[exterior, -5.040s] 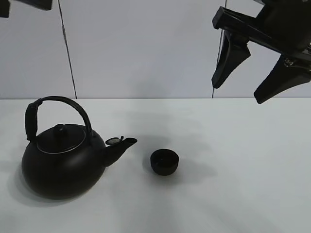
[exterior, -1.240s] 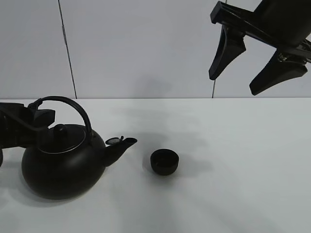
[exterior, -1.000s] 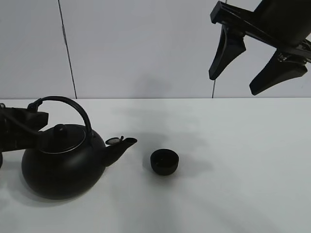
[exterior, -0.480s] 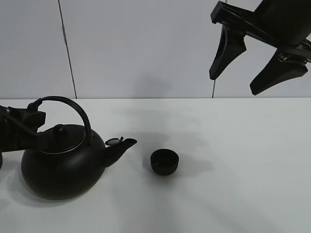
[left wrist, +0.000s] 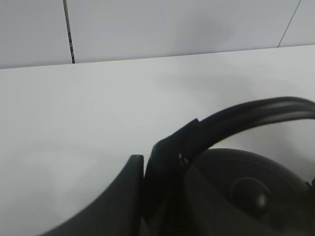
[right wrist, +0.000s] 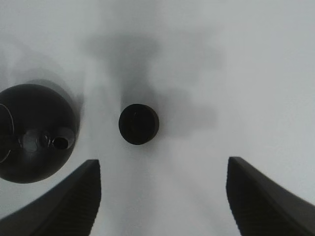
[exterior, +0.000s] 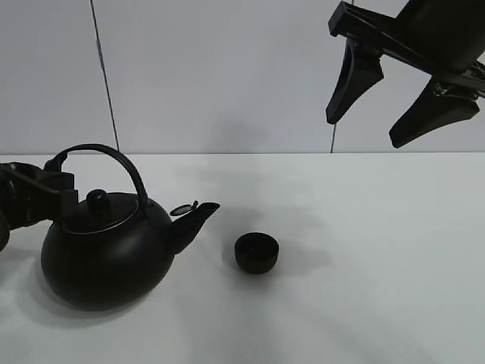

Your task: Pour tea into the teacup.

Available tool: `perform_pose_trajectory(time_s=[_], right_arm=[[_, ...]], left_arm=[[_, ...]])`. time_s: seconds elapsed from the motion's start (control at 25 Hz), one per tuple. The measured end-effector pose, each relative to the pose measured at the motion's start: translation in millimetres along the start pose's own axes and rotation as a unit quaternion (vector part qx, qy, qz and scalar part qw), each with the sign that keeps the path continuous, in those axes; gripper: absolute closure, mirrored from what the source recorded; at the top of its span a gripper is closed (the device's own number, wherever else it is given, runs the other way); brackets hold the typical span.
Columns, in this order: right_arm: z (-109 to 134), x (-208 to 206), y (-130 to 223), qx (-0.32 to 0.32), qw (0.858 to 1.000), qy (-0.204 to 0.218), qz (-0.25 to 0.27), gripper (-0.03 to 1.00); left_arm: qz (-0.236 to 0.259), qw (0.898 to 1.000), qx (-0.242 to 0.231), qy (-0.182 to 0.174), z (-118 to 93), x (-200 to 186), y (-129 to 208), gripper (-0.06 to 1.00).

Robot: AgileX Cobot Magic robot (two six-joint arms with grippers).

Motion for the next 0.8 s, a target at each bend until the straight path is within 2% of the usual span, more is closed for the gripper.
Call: perform_pose_trajectory(time_s=[0.08, 0.36, 0.48, 0.64, 0.8], right_arm=[[0, 0, 0, 0.0, 1.0, -0.001, -0.002, 0.47], [0, 0, -1, 0.001, 1.0, -0.001, -0.003, 0.47], [0, 0, -1, 0.001, 1.0, -0.001, -0.003, 0.47], [0, 0, -1, 0.001, 1.0, -0.001, -0.004, 0.47], [0, 0, -1, 0.001, 1.0, -0.001, -0.004, 0.47]], left_arm=[[-0.003, 1.0, 0.001, 0.003, -1, 0, -5, 0.81], [-0.075, 0.997, 0.012, 0.022, -7, 2, -43, 0.81], [-0.087, 0.995, 0.023, 0.031, -10, 8, -54, 0.81], [-0.079, 0.996, 0.033, 0.034, -12, 13, -58, 0.81], [-0.047, 0.997, 0.046, 0.032, -12, 14, -52, 0.81]])
Point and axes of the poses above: a point on each arm's last joint axis where the gripper is mounted, x pointing out along that axis toward the gripper, z along the wrist's bending axis when the last joint is at zero, y = z × x, the point moved 1 cm from there along x, pointing out along that axis toward the gripper
